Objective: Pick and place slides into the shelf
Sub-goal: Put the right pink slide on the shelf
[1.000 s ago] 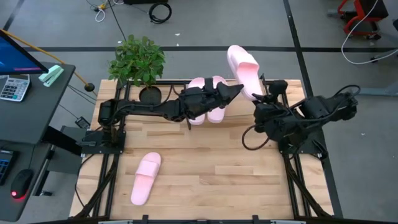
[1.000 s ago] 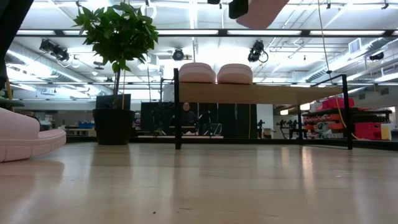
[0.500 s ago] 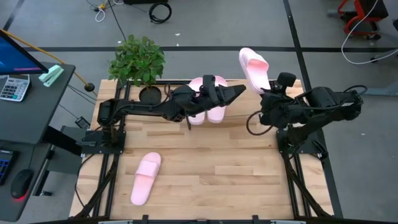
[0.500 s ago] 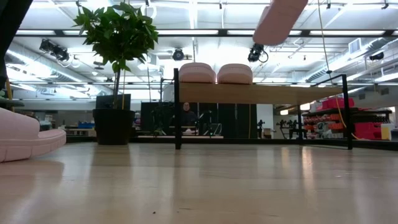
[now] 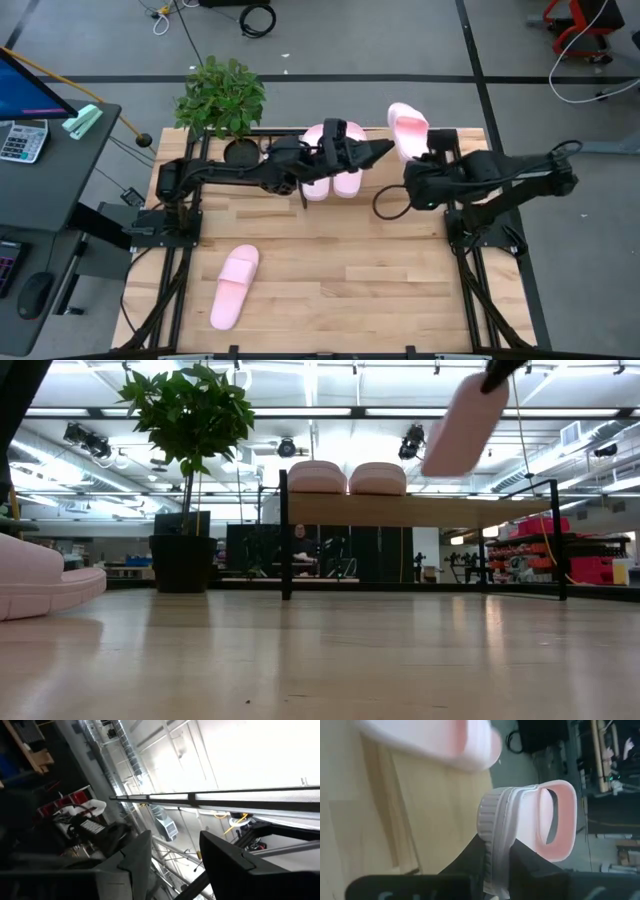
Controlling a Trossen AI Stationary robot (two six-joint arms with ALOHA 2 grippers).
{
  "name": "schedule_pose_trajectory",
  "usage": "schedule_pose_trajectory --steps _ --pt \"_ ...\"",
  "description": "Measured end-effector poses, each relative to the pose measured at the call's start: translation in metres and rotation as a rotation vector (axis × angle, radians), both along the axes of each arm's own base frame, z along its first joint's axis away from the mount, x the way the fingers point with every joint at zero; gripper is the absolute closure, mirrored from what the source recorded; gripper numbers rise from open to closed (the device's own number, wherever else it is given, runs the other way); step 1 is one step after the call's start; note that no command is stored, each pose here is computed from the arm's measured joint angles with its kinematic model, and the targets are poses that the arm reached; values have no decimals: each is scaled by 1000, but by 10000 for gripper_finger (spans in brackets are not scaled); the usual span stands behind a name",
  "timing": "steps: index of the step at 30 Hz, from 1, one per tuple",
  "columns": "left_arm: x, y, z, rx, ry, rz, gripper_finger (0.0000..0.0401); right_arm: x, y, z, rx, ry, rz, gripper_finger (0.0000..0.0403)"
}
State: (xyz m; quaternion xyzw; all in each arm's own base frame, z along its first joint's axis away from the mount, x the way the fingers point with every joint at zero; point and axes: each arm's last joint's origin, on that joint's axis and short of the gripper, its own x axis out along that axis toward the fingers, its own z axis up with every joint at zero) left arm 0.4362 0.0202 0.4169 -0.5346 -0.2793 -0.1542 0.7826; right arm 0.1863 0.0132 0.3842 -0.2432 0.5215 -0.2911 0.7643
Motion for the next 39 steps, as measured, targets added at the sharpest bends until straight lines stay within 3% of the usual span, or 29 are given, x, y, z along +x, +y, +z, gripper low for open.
schedule_pose_trajectory --steps 9,14,39 --pt "-15 10 18 81 -28 35 230 -1 -3 -44 73 14 -24 352" --pt "-21 16 25 113 -33 20 230 -4 -6 -56 47 13 -40 353" --pt "-14 22 13 262 141 22 230 -7 -17 -67 122 50 -81 353"
